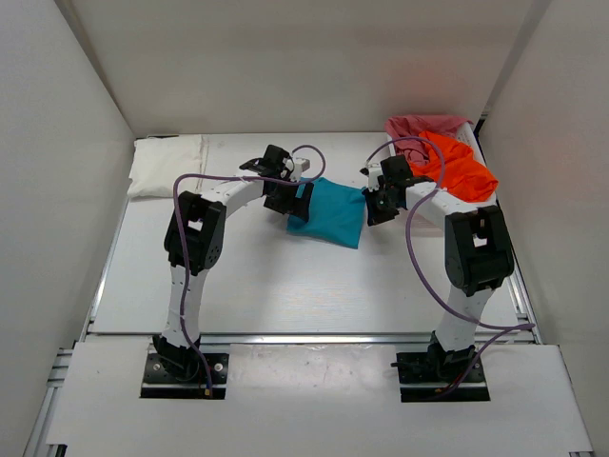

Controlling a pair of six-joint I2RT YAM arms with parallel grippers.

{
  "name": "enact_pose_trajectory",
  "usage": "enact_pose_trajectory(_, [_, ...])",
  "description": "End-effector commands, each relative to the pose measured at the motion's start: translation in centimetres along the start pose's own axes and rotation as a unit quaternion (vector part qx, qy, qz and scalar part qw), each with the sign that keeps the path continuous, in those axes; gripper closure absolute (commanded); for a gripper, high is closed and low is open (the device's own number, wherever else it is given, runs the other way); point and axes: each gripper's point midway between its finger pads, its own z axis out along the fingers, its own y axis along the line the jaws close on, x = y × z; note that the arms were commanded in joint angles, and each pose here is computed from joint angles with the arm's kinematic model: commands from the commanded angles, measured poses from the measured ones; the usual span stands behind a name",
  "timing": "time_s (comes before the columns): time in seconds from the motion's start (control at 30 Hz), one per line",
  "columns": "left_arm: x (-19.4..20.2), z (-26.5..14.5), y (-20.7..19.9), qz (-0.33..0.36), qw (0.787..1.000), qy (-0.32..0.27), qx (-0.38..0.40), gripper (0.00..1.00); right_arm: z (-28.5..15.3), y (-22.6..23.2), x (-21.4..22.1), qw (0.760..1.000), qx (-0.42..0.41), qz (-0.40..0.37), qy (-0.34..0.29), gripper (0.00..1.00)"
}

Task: Fold and stack the t-shirts
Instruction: Put the neatly folded tshirt into the corner of the board with the left arm

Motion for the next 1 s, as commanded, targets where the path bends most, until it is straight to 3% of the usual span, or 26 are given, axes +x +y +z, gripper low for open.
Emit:
enact_pose_trajectory(0.0, [0.6,1.1,-0.7,-0.016,1.0,0.007,0.026,0.04,0.4,-0.6,-0.5,1.0,0.01,0.014,-0.004,0.98])
enact_pose_trajectory(0.2, [1.6,2.6,-0.3,-0.045,0.998,0.023,0.046,0.1,1.5,-1.7,0.9,0.999,0.009,0.041,0.017,0.99])
enact_pose_trajectory(0.3, [1.9,3.0,-0.2,-0.059,0.996,0.029,0.056,0.17,2.1,-1.2,0.6,1.0,0.0,0.025,0.019,0.99])
enact_pose_trajectory(0.57, [3.7,4.2,0.0,-0.089,0.992,0.05,0.077,0.23,3.7,1.1,0.8,0.999,-0.021,0.006,0.033,0.99])
enact_pose_trajectory(0.8, [3.6,4.9,-1.5,-0.098,0.985,0.052,0.133,0.55,4.2,1.5,0.5,0.999,-0.031,0.008,0.038,0.99])
enact_pose_trajectory(0.87, [3.7,4.9,-2.4,-0.1,0.981,0.054,0.158,0.71,4.2,1.7,0.1,0.999,-0.037,0.006,0.036,0.99])
enact_pose_trajectory(0.9, [3.5,4.7,-2.8,-0.101,0.98,0.052,0.162,0.93,4.3,1.8,-0.3,0.999,-0.036,0.003,0.032,0.99])
enact_pose_trajectory(0.93, [3.3,4.5,-3.0,-0.101,0.98,0.051,0.163,1.0,4.1,1.8,-0.5,0.999,-0.035,0.002,0.028,0.99])
enact_pose_trajectory(0.97, [2.9,4.1,-3.0,-0.099,0.98,0.045,0.167,1.0,3.9,2.1,-0.8,0.999,-0.036,-0.003,0.025,0.99])
